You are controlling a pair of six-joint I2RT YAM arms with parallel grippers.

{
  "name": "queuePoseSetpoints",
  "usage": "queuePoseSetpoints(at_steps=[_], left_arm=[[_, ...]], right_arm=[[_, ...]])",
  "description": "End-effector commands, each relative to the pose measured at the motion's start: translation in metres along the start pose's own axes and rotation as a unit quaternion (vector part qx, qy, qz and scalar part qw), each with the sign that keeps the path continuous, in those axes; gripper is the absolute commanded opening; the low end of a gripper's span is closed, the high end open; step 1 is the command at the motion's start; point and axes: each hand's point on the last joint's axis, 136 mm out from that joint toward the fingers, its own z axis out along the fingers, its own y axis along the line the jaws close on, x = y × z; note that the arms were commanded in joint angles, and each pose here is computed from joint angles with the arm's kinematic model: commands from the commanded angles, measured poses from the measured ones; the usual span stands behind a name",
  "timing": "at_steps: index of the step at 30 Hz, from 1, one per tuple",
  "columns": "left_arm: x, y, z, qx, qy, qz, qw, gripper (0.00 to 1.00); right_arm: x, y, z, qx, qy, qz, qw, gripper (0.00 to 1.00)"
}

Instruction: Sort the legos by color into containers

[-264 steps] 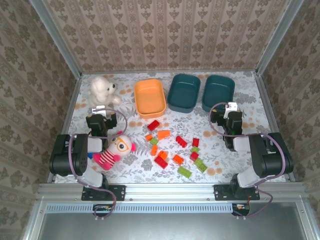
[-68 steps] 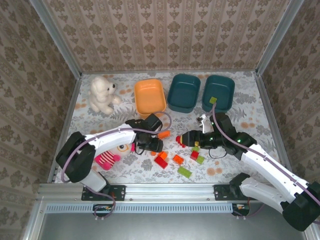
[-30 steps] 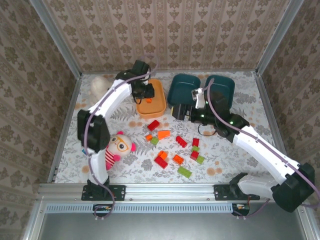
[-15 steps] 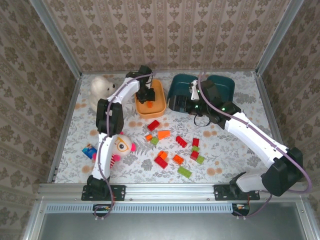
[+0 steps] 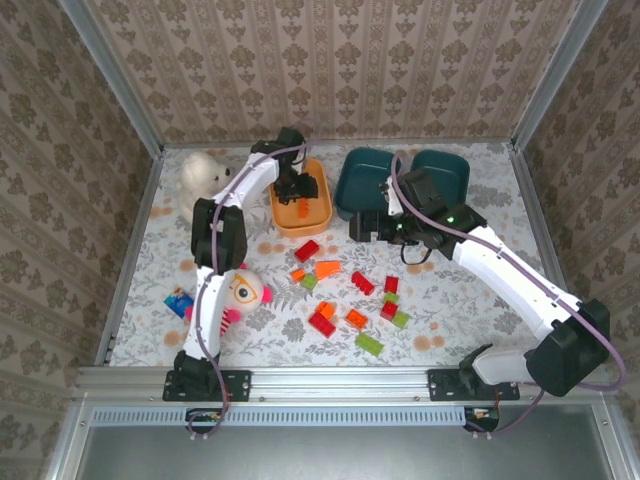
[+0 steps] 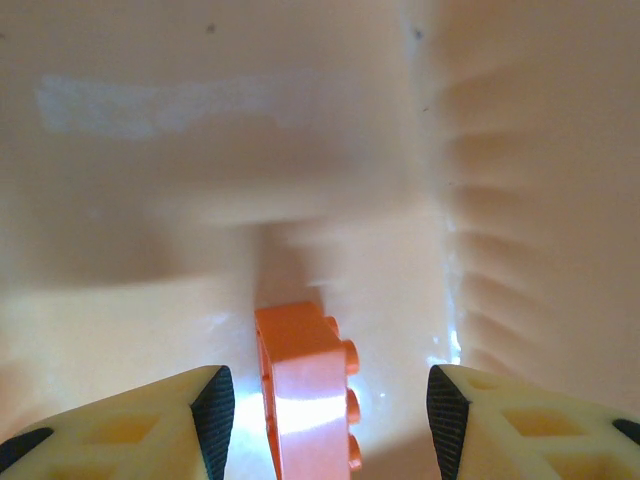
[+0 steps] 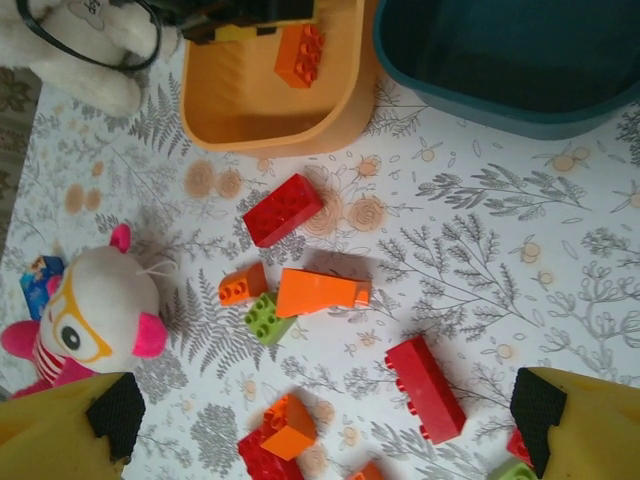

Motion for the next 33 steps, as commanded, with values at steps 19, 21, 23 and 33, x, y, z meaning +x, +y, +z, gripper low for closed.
queuePoseSetpoints(at_steps=[19, 21, 23, 33], left_arm=[[0.159, -0.055, -0.186, 0.180, -0.190, -0.016, 0.965, 0.75], [0.184, -0.052, -0.181, 0.176, -0.179, -0.015, 0.968, 0.76], [0.201, -0.048, -0.177, 0.173, -0.171, -0.023, 0.970, 0.76], [0.212, -0.065, -0.183, 0.179, -0.183, 0.029, 0.966, 0.76]], right_arm=[[0.091, -0.037, 0.043, 0.123, 0.214, -0.150, 0.957, 0.72], [0.092, -0.060, 0.044, 0.184, 0.217, -0.127, 0.950, 0.72], [0.096, -0.078, 0.044, 0.209, 0.221, -0.080, 0.949, 0.72], [0.114, -0.100, 0.073, 0.183, 0.225, 0.152, 0.945, 0.73]])
